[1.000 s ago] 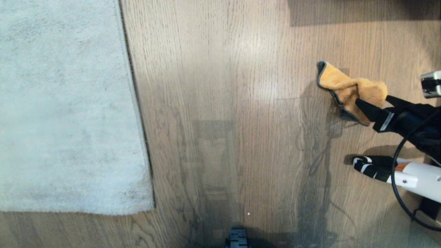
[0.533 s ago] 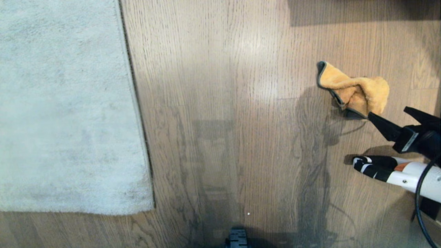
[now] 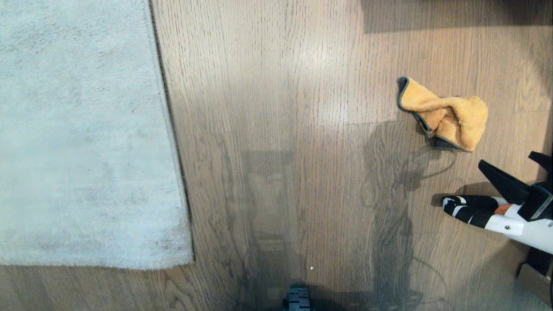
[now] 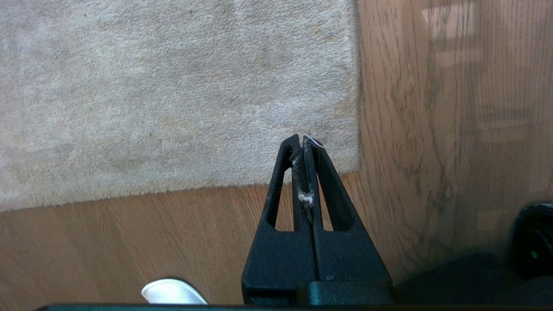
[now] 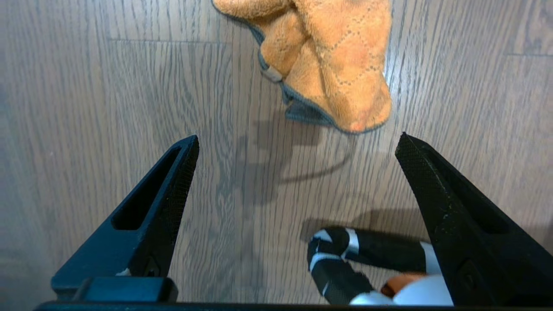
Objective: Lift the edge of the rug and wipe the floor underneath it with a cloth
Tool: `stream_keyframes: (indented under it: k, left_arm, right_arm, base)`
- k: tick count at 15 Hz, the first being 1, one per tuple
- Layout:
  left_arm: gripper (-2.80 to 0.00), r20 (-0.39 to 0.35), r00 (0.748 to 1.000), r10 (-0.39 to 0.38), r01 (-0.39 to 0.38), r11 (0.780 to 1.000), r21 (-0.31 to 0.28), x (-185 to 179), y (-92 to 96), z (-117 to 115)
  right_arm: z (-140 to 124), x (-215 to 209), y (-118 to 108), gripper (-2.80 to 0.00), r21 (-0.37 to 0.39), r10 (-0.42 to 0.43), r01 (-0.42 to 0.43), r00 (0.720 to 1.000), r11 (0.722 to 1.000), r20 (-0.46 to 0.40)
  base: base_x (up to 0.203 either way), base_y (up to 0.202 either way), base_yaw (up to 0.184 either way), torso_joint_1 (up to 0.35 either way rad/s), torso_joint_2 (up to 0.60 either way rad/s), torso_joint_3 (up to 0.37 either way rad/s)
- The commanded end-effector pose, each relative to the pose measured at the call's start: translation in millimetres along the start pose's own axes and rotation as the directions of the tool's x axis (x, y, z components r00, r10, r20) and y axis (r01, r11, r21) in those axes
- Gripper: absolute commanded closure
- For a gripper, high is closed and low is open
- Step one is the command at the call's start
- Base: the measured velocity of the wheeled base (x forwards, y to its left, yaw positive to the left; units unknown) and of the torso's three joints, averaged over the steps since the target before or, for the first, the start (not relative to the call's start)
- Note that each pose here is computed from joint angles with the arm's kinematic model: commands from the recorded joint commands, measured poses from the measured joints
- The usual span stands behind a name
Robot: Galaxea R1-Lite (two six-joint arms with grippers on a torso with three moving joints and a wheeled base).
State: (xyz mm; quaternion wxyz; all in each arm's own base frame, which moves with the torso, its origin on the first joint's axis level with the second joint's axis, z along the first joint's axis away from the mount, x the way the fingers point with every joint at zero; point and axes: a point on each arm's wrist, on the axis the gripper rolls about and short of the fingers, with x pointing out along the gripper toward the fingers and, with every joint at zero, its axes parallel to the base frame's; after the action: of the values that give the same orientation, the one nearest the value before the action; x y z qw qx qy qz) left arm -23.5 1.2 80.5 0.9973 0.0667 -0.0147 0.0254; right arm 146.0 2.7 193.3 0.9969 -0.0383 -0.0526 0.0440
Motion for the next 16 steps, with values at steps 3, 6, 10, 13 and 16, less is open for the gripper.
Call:
stream_keyframes:
  k: [3, 6, 10, 13, 16]
  left_arm:
    - [0.00, 0.001, 1.000, 0.000, 0.000, 1.000, 0.000, 0, 0.0, 0]
    - [0.00, 0.001, 1.000, 0.000, 0.000, 1.000, 0.000, 0, 0.0, 0]
    - [0.00, 0.001, 1.000, 0.000, 0.000, 1.000, 0.000, 0, 0.0, 0]
    - [0.00, 0.001, 1.000, 0.000, 0.000, 1.000, 0.000, 0, 0.0, 0]
    - [0.00, 0.001, 1.000, 0.000, 0.000, 1.000, 0.000, 0, 0.0, 0]
  right_arm:
    - [6, -19, 2, -2.80, -0.003, 0.001, -0.001, 1.000, 1.000, 0.025]
    - [4, -28, 2, 0.00, -0.003, 0.001, -0.001, 1.000, 1.000, 0.025]
    - [0, -41, 4, 0.00, -0.004, 0.000, 0.000, 0.999, 1.000, 0.032]
    - [-7, -52, 5, 0.00, -0.003, 0.001, -0.001, 1.000, 1.000, 0.029]
    - [-16, -63, 7, 0.00, -0.003, 0.002, -0.002, 1.000, 1.000, 0.021]
  base:
    - [0.000, 0.000, 0.000, 0.000, 0.00, 0.000]
    - [0.000, 0.000, 0.000, 0.000, 0.00, 0.000]
    - [0.000, 0.000, 0.000, 0.000, 0.00, 0.000]
    - [0.000, 0.000, 0.000, 0.000, 0.00, 0.000]
    - [0.000, 0.000, 0.000, 0.000, 0.00, 0.000]
